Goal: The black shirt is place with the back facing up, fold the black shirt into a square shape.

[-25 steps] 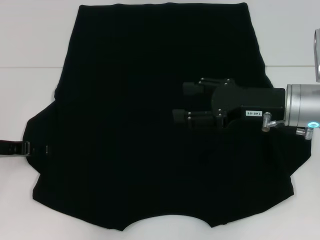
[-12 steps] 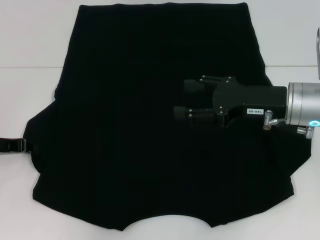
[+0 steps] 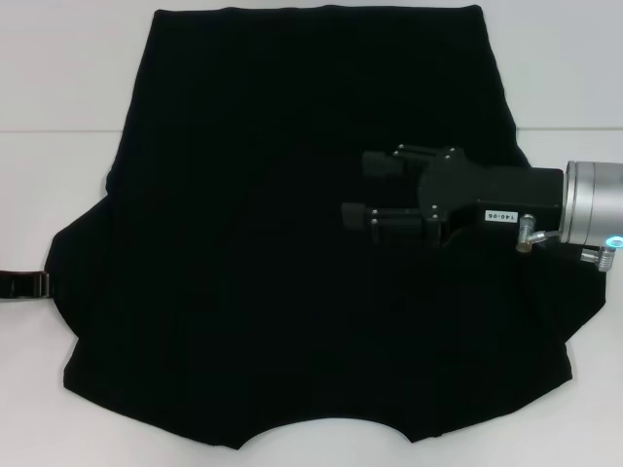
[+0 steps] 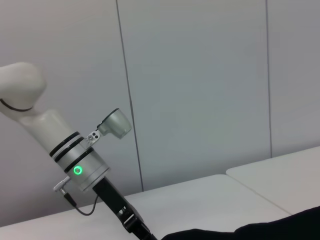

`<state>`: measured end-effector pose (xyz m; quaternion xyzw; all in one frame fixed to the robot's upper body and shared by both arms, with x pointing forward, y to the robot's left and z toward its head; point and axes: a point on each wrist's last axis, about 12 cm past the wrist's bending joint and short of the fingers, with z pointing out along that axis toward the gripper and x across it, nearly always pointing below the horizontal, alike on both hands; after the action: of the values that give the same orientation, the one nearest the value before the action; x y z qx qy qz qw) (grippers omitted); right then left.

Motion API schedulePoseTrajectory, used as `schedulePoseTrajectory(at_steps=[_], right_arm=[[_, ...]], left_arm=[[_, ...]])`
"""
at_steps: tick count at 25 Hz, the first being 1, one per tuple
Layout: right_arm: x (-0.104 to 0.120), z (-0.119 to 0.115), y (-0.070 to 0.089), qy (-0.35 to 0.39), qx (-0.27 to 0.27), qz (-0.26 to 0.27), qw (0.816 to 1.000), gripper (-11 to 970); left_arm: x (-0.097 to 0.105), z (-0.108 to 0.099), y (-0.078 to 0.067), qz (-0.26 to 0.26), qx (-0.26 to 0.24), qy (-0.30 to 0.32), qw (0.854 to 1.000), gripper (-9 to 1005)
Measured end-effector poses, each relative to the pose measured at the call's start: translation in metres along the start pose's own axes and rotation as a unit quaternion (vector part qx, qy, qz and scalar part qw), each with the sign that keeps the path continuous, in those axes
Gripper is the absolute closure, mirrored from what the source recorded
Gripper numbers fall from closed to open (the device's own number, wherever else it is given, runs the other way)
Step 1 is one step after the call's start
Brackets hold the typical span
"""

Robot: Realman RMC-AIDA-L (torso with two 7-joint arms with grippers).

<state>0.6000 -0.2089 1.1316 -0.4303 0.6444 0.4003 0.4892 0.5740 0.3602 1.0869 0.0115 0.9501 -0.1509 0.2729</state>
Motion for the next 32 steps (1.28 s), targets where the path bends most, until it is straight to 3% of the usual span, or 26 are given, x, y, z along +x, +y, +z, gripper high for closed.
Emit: schedulePoseTrajectory(at_steps=[2, 14, 32], right_arm=[[0.000, 0.000, 0.000, -0.003, 0.001, 0.000, 1.000, 109], [-0.001, -0.001, -0.002, -0.011, 0.012, 0.001, 1.000, 109], [-0.006, 0.013, -0.005, -0.010, 0.018, -0.003, 1.000, 108]], left_arm=[[0.000, -0.001, 0.001, -0.001, -0.002, -0.003, 1.000, 999], [0.006, -0.005, 0.007, -0.023, -0.005, -0.022, 0.999, 996], [0.015, -0.025, 0.030, -0.044, -0.030, -0.048, 0.997, 995]])
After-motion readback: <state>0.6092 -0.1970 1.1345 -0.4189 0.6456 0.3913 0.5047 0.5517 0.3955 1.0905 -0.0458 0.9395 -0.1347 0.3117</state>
